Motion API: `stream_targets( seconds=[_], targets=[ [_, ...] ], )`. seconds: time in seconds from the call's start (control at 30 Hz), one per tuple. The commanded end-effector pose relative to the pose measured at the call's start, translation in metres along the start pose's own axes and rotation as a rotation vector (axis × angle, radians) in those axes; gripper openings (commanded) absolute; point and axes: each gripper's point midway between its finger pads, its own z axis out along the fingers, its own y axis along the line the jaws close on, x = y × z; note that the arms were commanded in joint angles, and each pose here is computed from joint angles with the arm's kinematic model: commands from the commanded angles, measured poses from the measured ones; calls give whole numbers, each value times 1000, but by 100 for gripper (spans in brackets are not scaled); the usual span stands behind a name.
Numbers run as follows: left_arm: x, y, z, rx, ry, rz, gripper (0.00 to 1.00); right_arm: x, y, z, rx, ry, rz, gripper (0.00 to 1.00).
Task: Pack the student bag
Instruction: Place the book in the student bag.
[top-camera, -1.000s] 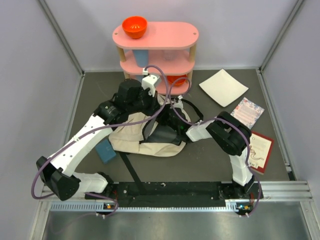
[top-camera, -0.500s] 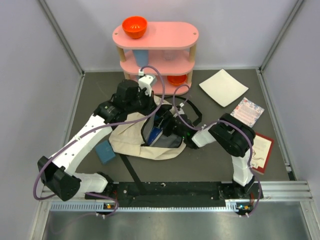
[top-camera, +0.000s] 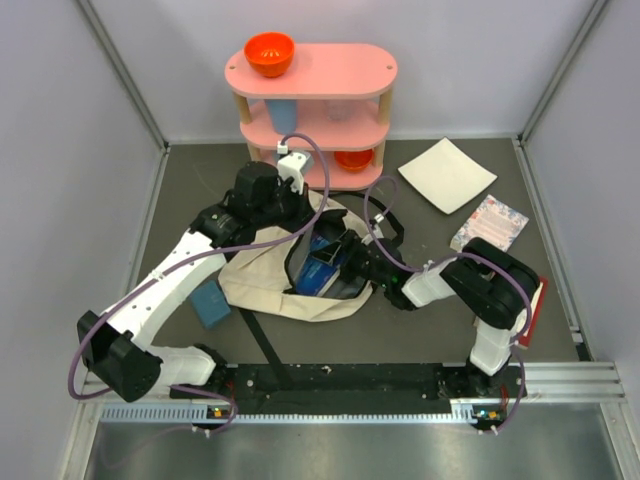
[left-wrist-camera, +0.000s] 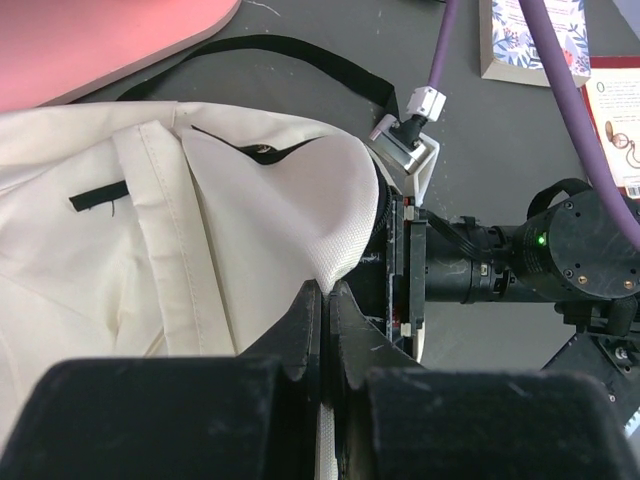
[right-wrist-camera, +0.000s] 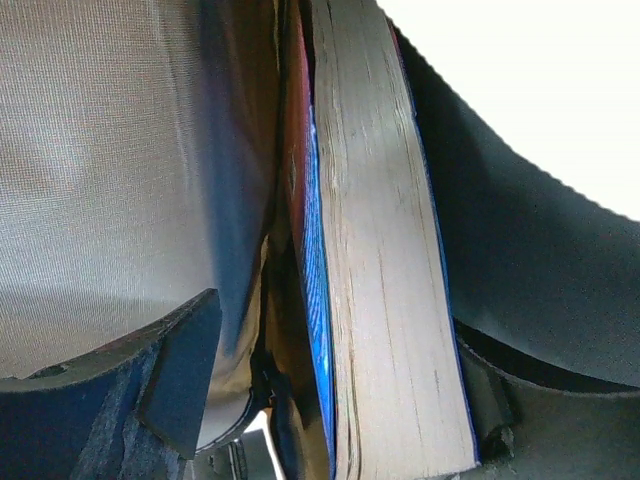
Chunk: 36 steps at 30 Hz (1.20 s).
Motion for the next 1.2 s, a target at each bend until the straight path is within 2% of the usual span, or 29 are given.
stream_targets(
  seconds=[0.0,0.07,0.1,0.17,0.2,0.37,0.47,0.6,0.63,0.67,0.7,0.73,0.77,0.87,1.0,1.17],
  targets=[
    [-28,-10,-4,49,-105,1,0,-10,65,-3,-201,-19,13,70],
    [-26,-10,-5,51,-105,1,0,-12,72,1,-188,-17,-14,70],
    [-27,-10,-6,52,-108,0,0,-11,50,3,-73,-19,-29,71],
    [-26,-10,-7,50,-108,0,0,-16,42,-2,45,-37,-63,73],
    [-26,-10,-7,52,-108,0,0,-18,14,-8,180,-52,-90,75],
    [-22,-11,-3,59,-103,-8,0,-10,-9,-29,273,-31,-65,75],
    [-21,-12,0,68,-100,-15,0,5,-7,-27,209,35,-21,72],
    [-21,-13,2,75,-96,-18,0,21,2,-24,158,99,21,53],
    [-21,-13,1,77,-96,-16,0,23,3,-25,156,100,21,41],
    [-21,-14,1,79,-97,-18,0,25,5,-26,147,102,18,34],
    [-20,-14,0,82,-98,-14,0,24,9,-28,129,99,14,15],
    [-19,-14,0,84,-95,-13,0,23,15,-28,103,93,12,5],
    [-19,-15,0,85,-95,-10,0,20,27,-27,53,82,3,0],
    [-20,-16,-2,93,-89,3,0,12,66,-26,-93,62,-31,0],
    [-20,-21,-7,124,-84,51,0,5,118,-18,-279,102,-47,0],
    [-26,-26,-16,152,-105,113,0,-2,113,14,-270,143,-30,0]
  ],
)
